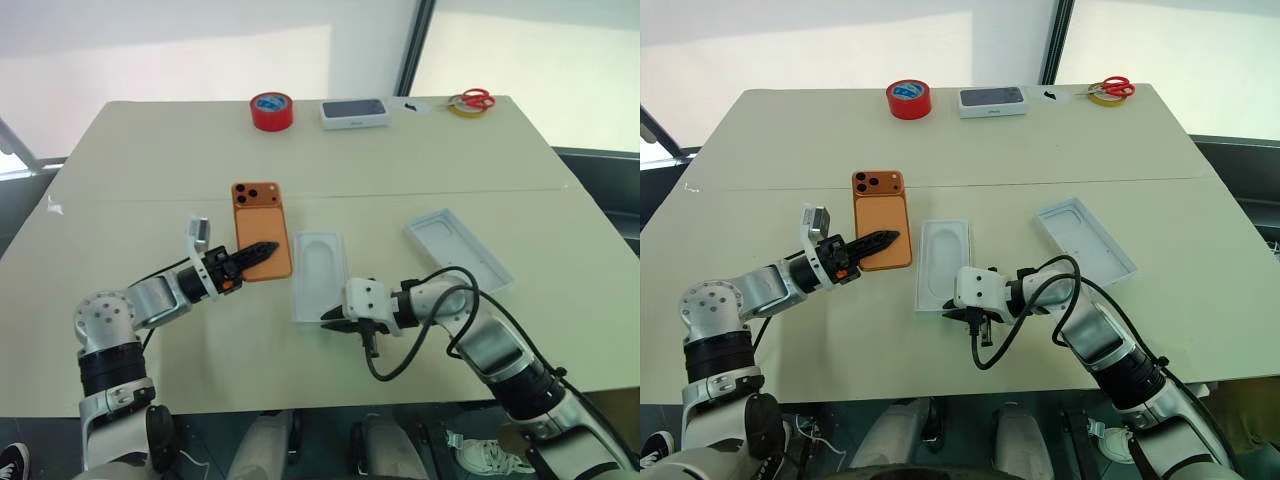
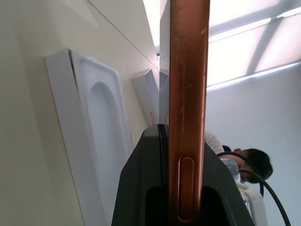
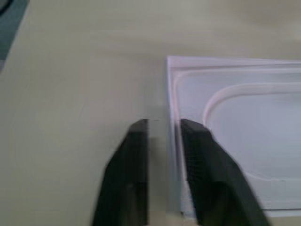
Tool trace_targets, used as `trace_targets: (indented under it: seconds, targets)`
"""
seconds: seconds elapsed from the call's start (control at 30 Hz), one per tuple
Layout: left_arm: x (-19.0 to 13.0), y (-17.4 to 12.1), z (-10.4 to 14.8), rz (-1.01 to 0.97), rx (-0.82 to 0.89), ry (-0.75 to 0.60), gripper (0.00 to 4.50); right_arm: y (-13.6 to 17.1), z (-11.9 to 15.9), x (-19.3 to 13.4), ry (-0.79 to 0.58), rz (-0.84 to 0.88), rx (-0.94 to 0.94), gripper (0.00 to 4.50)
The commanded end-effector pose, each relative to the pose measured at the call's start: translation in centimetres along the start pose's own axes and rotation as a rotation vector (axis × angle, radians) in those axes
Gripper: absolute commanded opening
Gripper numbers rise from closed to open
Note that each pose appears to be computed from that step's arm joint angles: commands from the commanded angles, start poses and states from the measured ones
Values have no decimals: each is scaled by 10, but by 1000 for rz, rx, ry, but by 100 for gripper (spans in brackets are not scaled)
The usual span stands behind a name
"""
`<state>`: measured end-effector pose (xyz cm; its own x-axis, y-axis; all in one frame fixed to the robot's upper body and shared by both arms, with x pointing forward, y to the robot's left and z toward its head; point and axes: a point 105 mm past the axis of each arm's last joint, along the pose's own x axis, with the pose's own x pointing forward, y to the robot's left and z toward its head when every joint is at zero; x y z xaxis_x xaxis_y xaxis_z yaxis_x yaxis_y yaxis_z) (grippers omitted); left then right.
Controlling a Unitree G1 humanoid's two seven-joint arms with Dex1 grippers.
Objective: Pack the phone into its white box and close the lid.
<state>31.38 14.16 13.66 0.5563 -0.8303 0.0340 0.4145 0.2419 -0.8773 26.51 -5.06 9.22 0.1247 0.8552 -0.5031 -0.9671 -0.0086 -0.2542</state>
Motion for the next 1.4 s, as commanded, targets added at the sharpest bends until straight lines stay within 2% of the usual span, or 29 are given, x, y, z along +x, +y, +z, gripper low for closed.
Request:
trace_targets:
  seconds: [0.03,0.13,0.33,0.4,0.73,0.8,0.87,0.9,1.0,1.17,1.4]
  targets:
    - [5,-15,-3,-86,0,14,0,-6,28,-17,-91,-45,-105,289]
    - [10,-14,-12,-94,-20,45,0,-16,34,-36,-117,-91,-82,438]
    - [22,-6,-29,-70,-64,106,0,-53,13,-93,-130,-294,1,445]
    - [24,-2,-33,-48,-64,121,0,-56,0,-105,-90,-338,-35,445]
    - [34,6,-49,-39,-116,188,0,-56,-16,-111,-92,-360,-71,445]
    - [35,7,-50,-41,-132,196,99,-56,-17,-109,-90,-362,-75,450]
    - [36,9,-52,-16,-107,211,169,-56,-17,-107,-88,-359,-84,450]
    - [36,10,-54,-9,-97,220,227,-56,-16,-107,-91,-358,-84,450]
    - [36,6,-54,-19,-83,240,360,-56,-15,-105,-94,-358,-85,450]
    - [34,3,-44,-1,-19,241,360,-57,-16,-102,-94,-361,-87,450]
    - [44,0,-53,-15,39,267,360,-58,-15,-97,-96,-363,-93,450]
